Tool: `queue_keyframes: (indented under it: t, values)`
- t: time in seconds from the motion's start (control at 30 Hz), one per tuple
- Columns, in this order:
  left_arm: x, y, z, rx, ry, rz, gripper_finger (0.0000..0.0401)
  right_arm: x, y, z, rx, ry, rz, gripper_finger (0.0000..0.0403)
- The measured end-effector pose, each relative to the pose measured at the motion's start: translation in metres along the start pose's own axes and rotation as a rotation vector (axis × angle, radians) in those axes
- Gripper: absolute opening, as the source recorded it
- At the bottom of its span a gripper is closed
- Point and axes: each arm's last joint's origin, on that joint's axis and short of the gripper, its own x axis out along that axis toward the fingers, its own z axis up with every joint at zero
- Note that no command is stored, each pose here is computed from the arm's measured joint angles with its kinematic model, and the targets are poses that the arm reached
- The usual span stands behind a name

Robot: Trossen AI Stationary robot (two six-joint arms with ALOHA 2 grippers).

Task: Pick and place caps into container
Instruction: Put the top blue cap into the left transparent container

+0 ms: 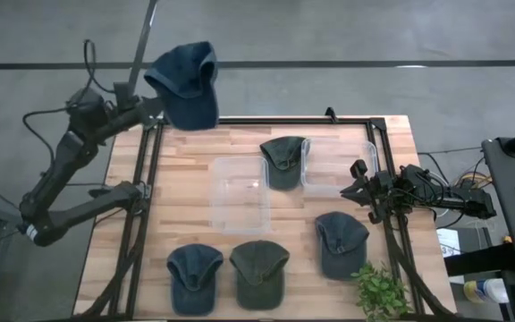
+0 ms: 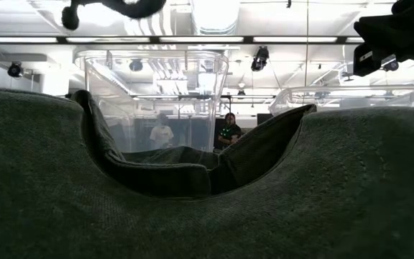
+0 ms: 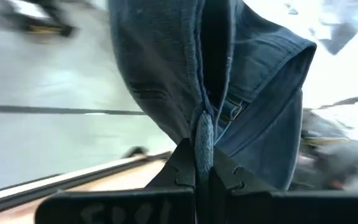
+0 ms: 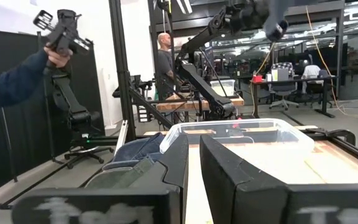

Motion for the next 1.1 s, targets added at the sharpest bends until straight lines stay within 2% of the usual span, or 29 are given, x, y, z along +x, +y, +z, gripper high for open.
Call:
queue_keyframes:
  t: [0.1, 0.5, 0.77, 0.9, 1.1]
  values:
    - [0.000, -0.006, 0.002, 0.022, 0.032, -0.118, 0.0005, 0.000, 0.000, 0.000, 0.000, 0.000, 0.000, 0.0038]
    - [-0.004, -0.019, 0.001, 0.085, 0.223, -0.460, 0.0005, 0.000, 0.000, 0.000, 0.000, 0.001, 0.000, 0.0038]
    - [-0.010, -0.033, 0.007, 0.214, 0.232, -0.681, 0.0005, 0.000, 0.000, 0.000, 0.000, 0.001, -0.001, 0.0038]
    - [-0.014, -0.040, 0.012, 0.263, 0.208, -0.763, 0.0005, 0.000, 0.000, 0.000, 0.000, 0.001, -0.001, 0.0038]
    - [-0.016, -0.045, 0.013, 0.288, 0.198, -0.815, 0.0005, 0.000, 0.000, 0.000, -0.001, 0.001, -0.001, 0.0038]
